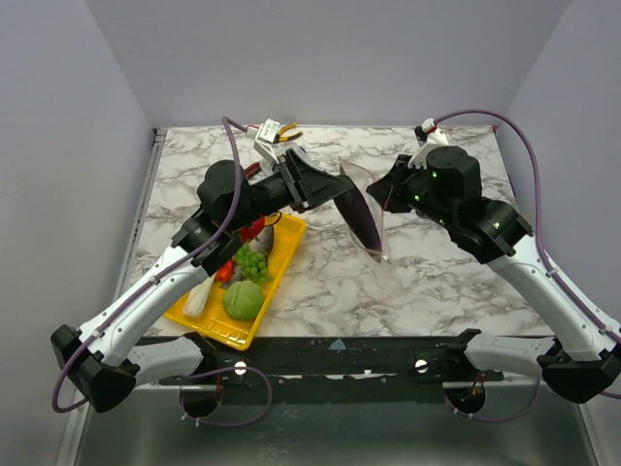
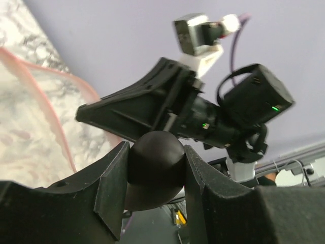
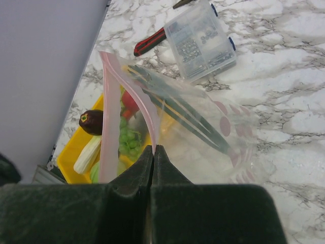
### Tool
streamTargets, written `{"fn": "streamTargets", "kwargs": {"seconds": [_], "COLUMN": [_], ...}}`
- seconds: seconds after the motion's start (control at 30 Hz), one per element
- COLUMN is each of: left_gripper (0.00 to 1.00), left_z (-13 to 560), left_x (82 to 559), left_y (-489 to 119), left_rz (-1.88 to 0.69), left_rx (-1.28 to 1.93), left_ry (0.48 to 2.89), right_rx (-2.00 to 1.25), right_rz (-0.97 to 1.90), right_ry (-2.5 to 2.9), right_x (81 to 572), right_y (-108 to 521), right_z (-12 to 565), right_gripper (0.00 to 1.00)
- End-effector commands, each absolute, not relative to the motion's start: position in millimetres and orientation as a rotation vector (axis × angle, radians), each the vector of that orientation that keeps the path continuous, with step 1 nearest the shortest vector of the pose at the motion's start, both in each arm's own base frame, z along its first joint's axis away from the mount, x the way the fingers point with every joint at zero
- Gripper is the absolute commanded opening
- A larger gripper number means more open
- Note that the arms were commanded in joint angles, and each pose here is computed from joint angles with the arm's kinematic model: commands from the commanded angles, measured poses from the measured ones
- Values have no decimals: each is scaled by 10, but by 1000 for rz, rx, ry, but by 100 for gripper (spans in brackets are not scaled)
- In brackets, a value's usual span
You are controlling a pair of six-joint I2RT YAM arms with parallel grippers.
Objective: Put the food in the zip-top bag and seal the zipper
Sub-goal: Place the fake vegetable in the zipper food storage bag.
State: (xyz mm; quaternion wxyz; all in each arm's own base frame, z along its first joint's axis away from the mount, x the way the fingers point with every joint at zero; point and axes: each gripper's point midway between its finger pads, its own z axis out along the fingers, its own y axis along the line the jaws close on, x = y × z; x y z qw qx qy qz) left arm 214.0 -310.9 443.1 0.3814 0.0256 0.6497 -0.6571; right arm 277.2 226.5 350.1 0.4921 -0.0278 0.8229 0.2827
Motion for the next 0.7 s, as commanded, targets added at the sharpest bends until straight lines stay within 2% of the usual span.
{"fn": "streamTargets", "kwargs": {"seconds": [0.0,0.07,0.17,0.2,0.23,0.33,0.37,0.47,0.67], "left_gripper": [9,27,60,68,74,80,93,95,93], "left_z": [4173,4082,3937,3908,3875,3812,3808,3709,3767], "left_x": [2163,2184,2232,2241,2262,2318,2341,2417,2452], "left_y": [-3270,-3329,-3380,-3372,-3360,-3275,-3240,-3064,-2671], "left_rz": [-1717,-1716,-1657,-1624,-1583,-1454,-1408,-1253,-1046], "left_rx": [-9,-20,-43,-38,-27,2,17,18,69], "left_ry": [1858,1892,1961,1988,2007,2058,2063,2113,2033], "right_rx": [-66,-60,-52,-53,-53,-51,-48,-49,-41], "right_rz": [746,745,740,737,735,732,728,722,705], "right_ry": [1941,1941,1951,1953,1956,1951,1952,1950,1957], "right_x": [2747,2751,2764,2767,2767,2765,2768,2765,2783], "right_y": [2295,2290,2294,2295,2292,2284,2275,2264,2246], "right_z": [3674,3675,3648,3644,3636,3649,3647,3653,3615], "right_gripper": [1,1,1,1,1,1,1,1,1]}}
